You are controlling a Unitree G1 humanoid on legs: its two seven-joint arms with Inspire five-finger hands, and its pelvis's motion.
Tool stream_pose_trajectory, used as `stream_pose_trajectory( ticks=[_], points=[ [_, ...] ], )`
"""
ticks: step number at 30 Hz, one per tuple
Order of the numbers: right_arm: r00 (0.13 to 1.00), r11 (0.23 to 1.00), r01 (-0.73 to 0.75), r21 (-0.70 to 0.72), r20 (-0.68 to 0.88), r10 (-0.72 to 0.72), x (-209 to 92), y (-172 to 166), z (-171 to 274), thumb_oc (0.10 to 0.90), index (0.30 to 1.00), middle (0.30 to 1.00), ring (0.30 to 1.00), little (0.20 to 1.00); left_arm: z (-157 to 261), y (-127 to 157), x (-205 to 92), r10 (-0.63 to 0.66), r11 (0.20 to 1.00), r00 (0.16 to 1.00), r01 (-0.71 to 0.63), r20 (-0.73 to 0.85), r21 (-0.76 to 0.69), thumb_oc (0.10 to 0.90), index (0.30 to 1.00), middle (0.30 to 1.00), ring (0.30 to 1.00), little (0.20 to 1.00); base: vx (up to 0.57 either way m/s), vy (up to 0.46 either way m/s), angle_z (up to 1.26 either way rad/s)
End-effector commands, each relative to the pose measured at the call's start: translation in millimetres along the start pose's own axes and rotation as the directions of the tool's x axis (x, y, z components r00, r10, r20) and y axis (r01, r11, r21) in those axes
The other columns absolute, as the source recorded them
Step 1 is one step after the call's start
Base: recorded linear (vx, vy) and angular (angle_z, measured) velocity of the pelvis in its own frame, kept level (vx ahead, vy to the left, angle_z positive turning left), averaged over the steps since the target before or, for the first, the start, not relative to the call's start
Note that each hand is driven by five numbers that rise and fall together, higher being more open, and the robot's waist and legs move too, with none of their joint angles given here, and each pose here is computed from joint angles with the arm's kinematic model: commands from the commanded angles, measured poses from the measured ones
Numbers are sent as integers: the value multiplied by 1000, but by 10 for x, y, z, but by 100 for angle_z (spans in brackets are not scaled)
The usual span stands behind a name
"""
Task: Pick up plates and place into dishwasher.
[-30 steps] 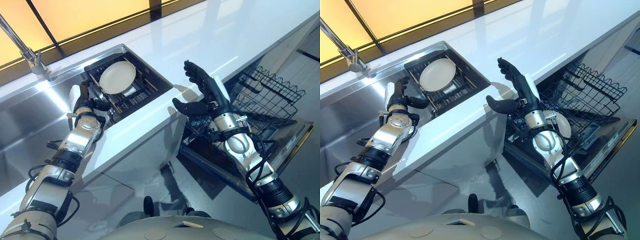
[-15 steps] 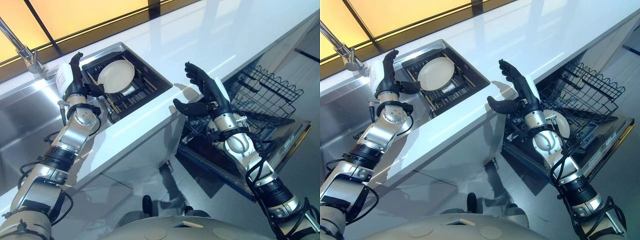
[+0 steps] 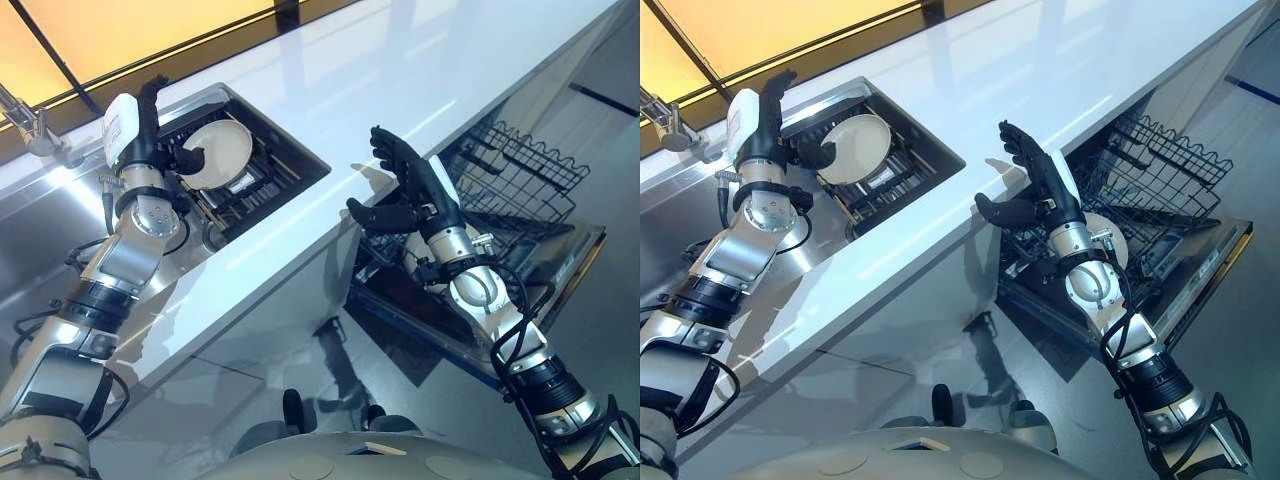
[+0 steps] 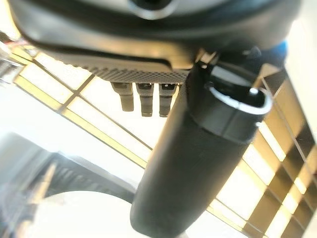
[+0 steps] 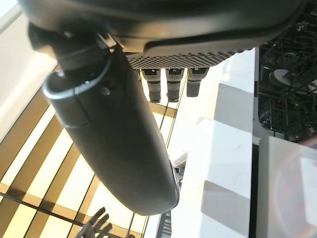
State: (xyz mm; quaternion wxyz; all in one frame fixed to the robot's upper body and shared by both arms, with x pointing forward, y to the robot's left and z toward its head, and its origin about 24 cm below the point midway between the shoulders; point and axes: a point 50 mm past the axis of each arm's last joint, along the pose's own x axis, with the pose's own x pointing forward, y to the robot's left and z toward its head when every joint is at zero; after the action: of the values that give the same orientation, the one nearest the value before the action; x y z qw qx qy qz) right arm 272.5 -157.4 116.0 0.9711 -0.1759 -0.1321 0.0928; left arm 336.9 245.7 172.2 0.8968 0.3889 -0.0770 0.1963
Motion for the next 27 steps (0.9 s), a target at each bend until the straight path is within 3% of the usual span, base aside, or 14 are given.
stream_pose_trajectory(
  ticks=[1,5,10,19,22,27],
  points=[
    [964,999,-8,35,266,-1,95,-23,495,800,900,900,900,900,556,286,303,55,996,985,-42,165,-81,800,900,900,900,900,74,-35,-13],
    [963,998,-39,47,268,25,110,87,508,800,900,900,900,900,424,-84,245,-118,982,992,124,53,-144,800,900,900,900,900,62,-36,-13],
    [962,996,-53,66,272,33,124,175,506,800,900,900,900,900,375,-450,141,-239,928,971,223,-18,-298,800,900,900,900,900,45,-60,-16],
    [950,996,-54,73,311,29,222,187,608,800,900,900,900,900,411,-822,20,-341,863,938,285,-65,-417,800,900,900,900,900,-28,-62,-13],
    [948,996,-56,71,318,31,252,156,630,800,900,900,900,900,345,-824,31,-281,910,951,221,-129,-352,800,900,900,900,900,-15,-57,-16],
    [950,997,-40,66,311,18,269,108,634,800,900,900,900,900,274,-481,207,48,983,981,-80,-190,-166,800,900,900,900,900,1,-57,-15]
  ],
)
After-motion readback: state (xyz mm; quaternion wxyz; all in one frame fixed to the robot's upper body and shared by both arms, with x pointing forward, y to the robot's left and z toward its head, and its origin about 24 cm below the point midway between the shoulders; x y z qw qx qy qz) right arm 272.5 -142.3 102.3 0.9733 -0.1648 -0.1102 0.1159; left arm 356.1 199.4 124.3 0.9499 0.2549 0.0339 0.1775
